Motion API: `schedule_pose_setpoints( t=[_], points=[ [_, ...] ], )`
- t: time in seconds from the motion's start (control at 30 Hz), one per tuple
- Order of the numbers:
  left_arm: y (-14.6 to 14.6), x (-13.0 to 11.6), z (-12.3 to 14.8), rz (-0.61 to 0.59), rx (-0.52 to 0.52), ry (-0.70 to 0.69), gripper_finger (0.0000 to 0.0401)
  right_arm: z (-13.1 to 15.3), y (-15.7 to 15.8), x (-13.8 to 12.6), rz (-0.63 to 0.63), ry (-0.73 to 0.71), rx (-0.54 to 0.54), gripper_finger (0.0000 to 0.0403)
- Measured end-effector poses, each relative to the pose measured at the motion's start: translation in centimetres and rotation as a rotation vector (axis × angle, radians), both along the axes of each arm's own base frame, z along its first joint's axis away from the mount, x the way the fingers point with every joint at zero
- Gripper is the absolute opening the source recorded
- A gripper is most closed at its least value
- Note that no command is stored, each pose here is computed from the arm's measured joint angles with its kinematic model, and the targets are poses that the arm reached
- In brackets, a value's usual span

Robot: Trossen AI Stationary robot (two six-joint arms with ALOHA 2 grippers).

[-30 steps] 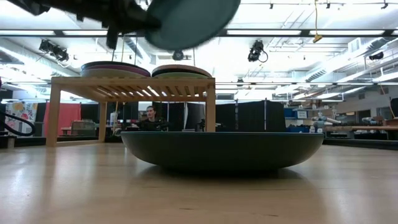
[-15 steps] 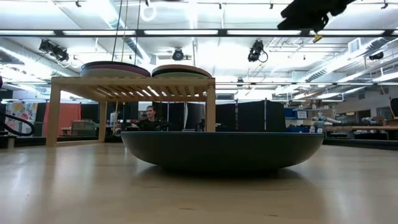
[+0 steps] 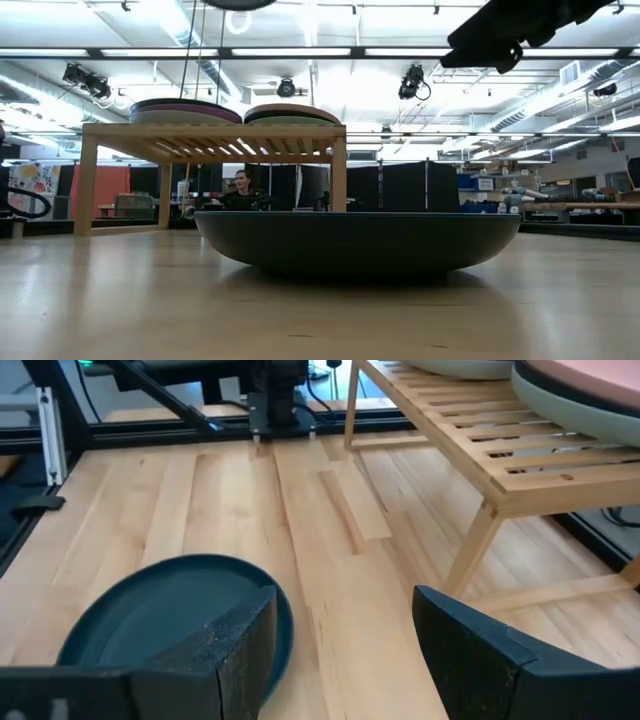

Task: Place and stack plates onto a shelf
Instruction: Stack the dark green plate on the top of the black plate on the shelf

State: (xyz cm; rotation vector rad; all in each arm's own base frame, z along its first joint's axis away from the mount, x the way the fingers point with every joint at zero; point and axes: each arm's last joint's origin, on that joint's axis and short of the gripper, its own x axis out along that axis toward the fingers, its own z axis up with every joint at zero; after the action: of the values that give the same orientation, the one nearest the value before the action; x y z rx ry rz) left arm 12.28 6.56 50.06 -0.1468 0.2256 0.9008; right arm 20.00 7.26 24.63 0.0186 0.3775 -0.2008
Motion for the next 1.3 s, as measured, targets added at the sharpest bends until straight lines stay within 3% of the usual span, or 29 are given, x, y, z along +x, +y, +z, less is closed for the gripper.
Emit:
schedule_pose_setpoints(
  t=[0.17,0.4,0.57,0.67,0.9,1.3],
  points=[
    [2.1,-1.8,-0.4,0.113,-0.071,0.038,0.0027,0.0,-0.4,0.1,-0.014,0.002,0.003,0.024],
    [6.6,-3.0,-2.9,0.195,-0.313,0.148,0.0027,0.0,-0.8,0.3,-0.003,0.009,0.018,0.024],
    [10.6,-3.3,-5.2,0.188,-0.524,0.176,0.0027,-0.1,-0.8,0.4,0.029,0.016,0.037,0.024],
    [12.7,-3.1,-6.3,0.154,-0.618,0.156,0.0027,-0.1,-0.8,0.4,0.032,0.018,0.038,0.024],
    [15.9,-3.0,-9.0,0.213,-0.802,0.202,0.0027,0.0,-0.8,0.4,0.042,0.014,0.044,0.024],
    [16.1,-2.9,-9.6,0.21,-0.851,0.227,0.0027,0.0,-0.8,0.4,0.048,0.014,0.039,0.024]
  ],
)
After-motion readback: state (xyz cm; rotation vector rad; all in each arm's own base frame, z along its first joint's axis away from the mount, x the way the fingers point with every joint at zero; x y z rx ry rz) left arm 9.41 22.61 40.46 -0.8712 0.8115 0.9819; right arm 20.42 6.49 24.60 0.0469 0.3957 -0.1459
